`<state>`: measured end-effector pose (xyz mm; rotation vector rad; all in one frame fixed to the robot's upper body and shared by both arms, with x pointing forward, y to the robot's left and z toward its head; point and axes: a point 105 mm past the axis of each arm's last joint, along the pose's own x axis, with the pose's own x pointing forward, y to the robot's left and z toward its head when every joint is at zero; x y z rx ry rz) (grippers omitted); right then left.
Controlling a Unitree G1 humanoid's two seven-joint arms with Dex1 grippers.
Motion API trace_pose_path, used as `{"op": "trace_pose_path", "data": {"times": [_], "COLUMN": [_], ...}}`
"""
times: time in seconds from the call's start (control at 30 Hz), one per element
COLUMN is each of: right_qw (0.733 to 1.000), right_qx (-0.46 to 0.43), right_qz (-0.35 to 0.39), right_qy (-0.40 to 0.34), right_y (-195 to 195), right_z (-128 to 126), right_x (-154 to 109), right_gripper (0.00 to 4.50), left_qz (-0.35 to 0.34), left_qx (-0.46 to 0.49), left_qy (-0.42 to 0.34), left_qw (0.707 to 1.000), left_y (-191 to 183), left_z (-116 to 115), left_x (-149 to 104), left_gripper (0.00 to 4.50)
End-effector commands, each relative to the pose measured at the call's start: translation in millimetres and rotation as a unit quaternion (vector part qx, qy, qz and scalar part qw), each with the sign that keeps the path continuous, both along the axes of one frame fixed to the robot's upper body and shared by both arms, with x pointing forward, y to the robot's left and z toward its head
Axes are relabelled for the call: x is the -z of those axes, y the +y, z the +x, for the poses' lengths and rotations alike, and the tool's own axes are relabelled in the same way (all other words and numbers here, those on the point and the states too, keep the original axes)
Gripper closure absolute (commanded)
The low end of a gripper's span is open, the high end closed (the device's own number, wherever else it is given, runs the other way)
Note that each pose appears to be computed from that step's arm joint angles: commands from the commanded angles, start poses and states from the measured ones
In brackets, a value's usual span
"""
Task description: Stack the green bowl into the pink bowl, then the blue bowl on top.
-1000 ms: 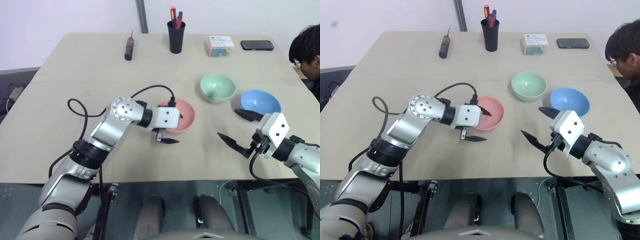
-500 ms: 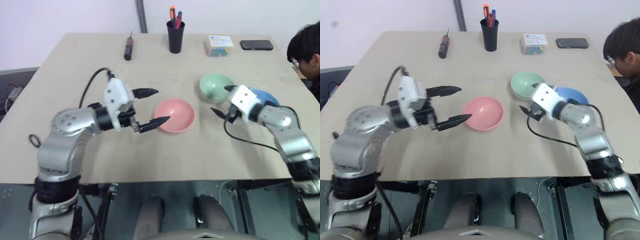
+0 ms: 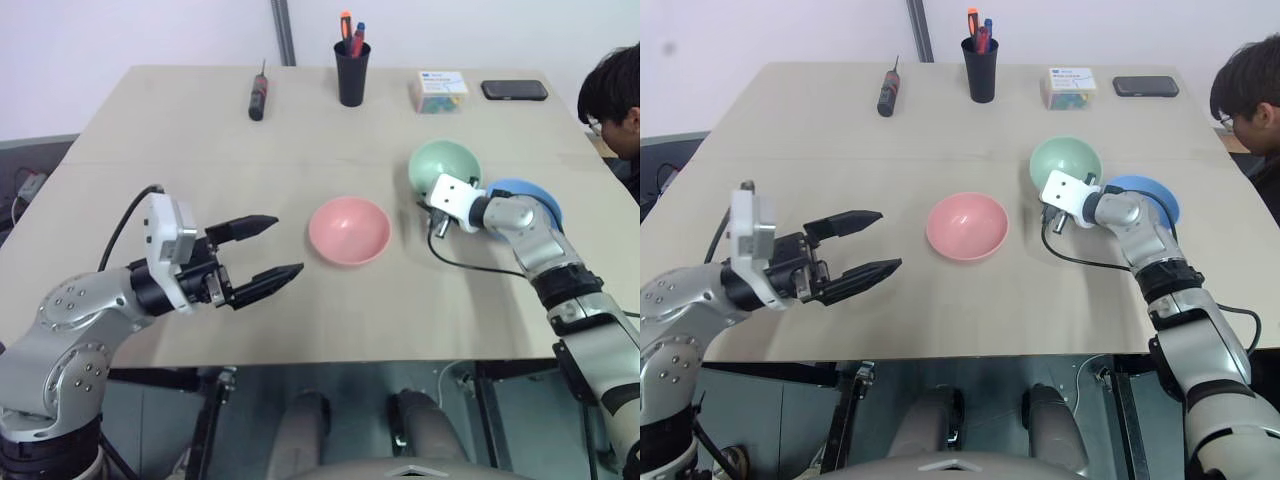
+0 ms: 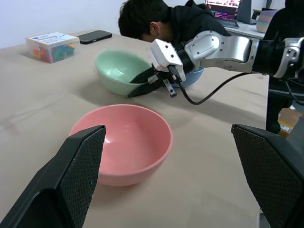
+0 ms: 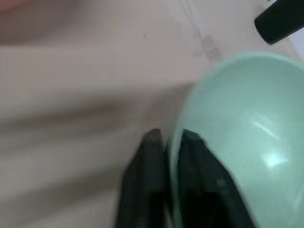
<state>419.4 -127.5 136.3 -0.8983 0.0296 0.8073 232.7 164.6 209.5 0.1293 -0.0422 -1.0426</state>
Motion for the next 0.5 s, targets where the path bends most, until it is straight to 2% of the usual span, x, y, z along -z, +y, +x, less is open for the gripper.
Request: {"op": "trace_pose_path", "data": {"times": [0.03, 0.13, 0.23, 0.3, 0.43, 0.5], "right_qw": [0.998, 0.996, 0.980, 0.971, 0.957, 0.955], "right_qx": [-0.027, -0.070, -0.164, -0.197, -0.245, -0.249], "right_qz": [0.015, 0.035, 0.114, 0.134, 0.151, 0.153], "right_qy": [-0.046, -0.049, -0.023, -0.012, 0.029, 0.046], "right_y": [10, 21, 51, 64, 94, 101], "right_z": [1, -13, -55, -77, -116, -123], "right_x": [-33, -48, -83, -95, -94, -87], "right_gripper": [4.45, 4.45, 4.45, 4.45, 4.45, 4.45], "left_qz": [0.003, 0.003, 0.008, 0.011, 0.021, 0.021], "left_qx": [0.006, 0.004, -0.009, -0.016, -0.024, -0.025], "left_qy": [-0.029, -0.026, -0.020, -0.016, -0.016, -0.017], "left_qw": [1.000, 1.000, 1.000, 1.000, 0.999, 0.999], "left_y": [0, 3, 14, 19, 28, 31], "left_z": [-8, -8, -5, -4, 1, 3], "left_x": [-10, -8, -2, 2, 7, 5], "left_gripper": [0.00, 0.00, 0.00, 0.00, 0.00, 0.00]}}
